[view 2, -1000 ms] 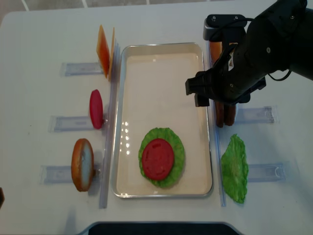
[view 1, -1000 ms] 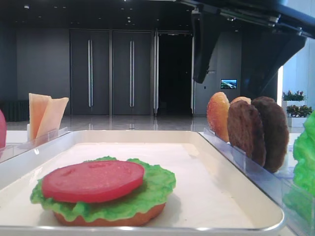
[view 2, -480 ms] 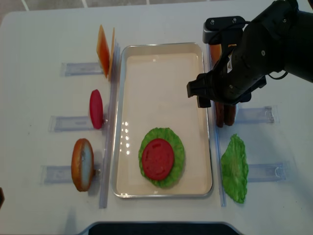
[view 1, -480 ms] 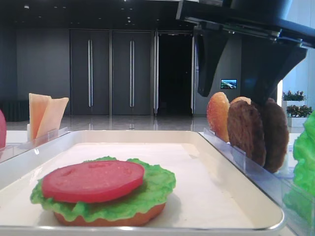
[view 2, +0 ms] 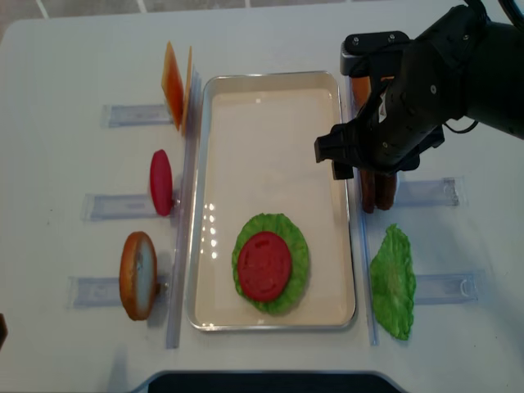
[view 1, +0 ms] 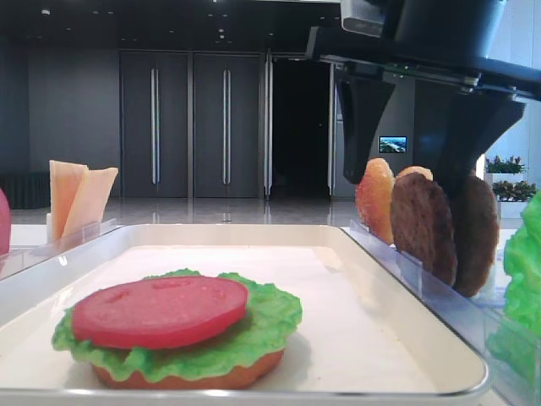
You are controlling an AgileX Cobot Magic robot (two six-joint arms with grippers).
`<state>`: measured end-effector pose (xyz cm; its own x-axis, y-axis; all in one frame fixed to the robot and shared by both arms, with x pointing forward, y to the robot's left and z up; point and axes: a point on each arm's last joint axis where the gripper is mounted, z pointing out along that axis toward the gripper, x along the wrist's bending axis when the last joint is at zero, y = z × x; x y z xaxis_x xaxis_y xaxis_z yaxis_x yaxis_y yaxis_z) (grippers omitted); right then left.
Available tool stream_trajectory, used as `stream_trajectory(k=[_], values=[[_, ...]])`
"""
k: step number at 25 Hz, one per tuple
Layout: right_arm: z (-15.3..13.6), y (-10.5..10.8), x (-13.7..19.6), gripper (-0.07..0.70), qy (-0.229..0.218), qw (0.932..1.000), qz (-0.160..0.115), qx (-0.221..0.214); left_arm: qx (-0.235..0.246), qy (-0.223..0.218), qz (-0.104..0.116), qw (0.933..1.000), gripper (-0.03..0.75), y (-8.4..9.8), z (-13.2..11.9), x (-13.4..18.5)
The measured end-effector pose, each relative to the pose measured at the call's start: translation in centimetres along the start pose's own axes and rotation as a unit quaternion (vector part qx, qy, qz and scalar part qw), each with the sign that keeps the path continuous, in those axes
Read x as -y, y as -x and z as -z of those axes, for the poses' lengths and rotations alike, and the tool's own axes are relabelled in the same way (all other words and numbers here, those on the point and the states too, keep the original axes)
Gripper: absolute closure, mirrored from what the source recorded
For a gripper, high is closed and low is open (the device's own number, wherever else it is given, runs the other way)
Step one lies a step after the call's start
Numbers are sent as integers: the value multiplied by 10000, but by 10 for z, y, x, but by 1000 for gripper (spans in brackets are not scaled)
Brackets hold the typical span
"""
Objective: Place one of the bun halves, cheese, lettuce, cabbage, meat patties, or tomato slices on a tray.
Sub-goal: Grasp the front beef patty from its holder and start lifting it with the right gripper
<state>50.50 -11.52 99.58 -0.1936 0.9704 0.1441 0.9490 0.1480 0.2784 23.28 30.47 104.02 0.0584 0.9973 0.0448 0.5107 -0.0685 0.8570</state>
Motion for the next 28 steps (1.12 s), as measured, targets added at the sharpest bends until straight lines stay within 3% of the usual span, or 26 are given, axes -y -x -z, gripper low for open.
stream_trajectory(k=[5, 10, 28], values=[[-5, 2, -1, 113, -19, 10000, 28, 57, 0, 0, 0, 10000, 715, 0, 0, 0], [-6, 5, -3, 165, 5, 9999, 69, 140, 0, 0, 0, 10000, 715, 0, 0, 0], [-17, 11, -2, 482, -240, 9989, 145, 385, 0, 0, 0, 10000, 715, 0, 0, 0]])
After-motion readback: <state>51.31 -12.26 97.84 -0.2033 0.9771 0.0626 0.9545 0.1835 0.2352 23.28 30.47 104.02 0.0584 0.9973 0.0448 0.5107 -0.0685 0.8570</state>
